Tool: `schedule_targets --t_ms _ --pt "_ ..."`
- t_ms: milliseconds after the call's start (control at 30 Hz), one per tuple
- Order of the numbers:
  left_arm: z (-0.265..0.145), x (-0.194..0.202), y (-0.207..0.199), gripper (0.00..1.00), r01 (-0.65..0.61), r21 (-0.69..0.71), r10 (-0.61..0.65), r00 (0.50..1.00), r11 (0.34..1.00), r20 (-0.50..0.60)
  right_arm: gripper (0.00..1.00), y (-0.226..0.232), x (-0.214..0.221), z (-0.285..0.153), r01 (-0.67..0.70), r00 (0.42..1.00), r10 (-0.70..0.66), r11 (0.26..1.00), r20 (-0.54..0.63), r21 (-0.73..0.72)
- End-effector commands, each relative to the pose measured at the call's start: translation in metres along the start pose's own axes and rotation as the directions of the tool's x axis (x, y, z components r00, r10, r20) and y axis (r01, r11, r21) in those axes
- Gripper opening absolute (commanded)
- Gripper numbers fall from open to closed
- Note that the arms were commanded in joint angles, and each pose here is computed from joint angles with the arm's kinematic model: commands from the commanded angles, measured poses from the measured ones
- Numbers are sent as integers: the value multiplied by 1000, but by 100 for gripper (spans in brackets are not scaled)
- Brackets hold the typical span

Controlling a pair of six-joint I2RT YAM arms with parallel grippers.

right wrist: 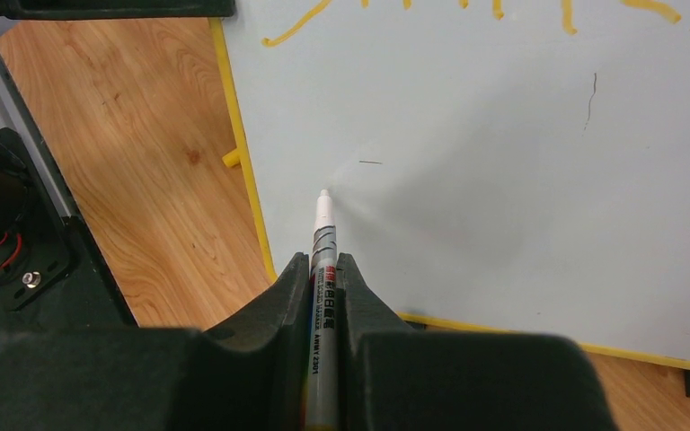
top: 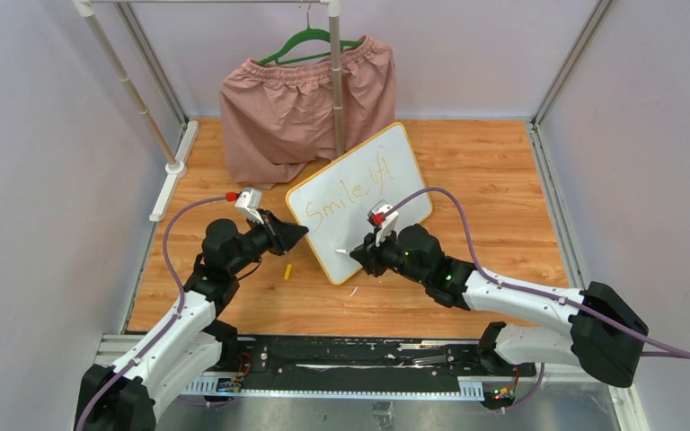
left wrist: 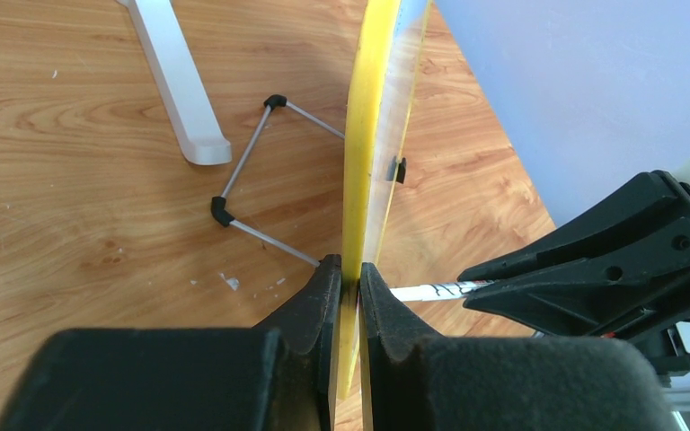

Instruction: Write a sentence on the whiteboard

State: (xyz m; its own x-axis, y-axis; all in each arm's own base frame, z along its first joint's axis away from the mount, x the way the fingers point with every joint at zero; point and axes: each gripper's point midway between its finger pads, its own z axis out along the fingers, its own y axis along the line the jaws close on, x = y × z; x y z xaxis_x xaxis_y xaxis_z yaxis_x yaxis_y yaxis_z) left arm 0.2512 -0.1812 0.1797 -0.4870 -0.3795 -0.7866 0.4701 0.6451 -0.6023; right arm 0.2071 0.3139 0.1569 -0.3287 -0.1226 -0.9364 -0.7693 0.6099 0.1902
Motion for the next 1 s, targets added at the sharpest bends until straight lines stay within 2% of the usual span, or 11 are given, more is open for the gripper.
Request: schedule_targets --t_ms 0,733,967 --pt "-1 -6 -5 0 -25 16 24 999 1000 24 0 8 -24 4 32 998 -32 999 58 -12" --pt "-2 -8 -7 0 -30 22 30 999 999 30 0 9 4 7 39 997 -40 999 -62 -16" --pt "-2 -8 -8 0 -31 24 31 999 999 31 0 -5 12 4 46 994 -40 997 -100 59"
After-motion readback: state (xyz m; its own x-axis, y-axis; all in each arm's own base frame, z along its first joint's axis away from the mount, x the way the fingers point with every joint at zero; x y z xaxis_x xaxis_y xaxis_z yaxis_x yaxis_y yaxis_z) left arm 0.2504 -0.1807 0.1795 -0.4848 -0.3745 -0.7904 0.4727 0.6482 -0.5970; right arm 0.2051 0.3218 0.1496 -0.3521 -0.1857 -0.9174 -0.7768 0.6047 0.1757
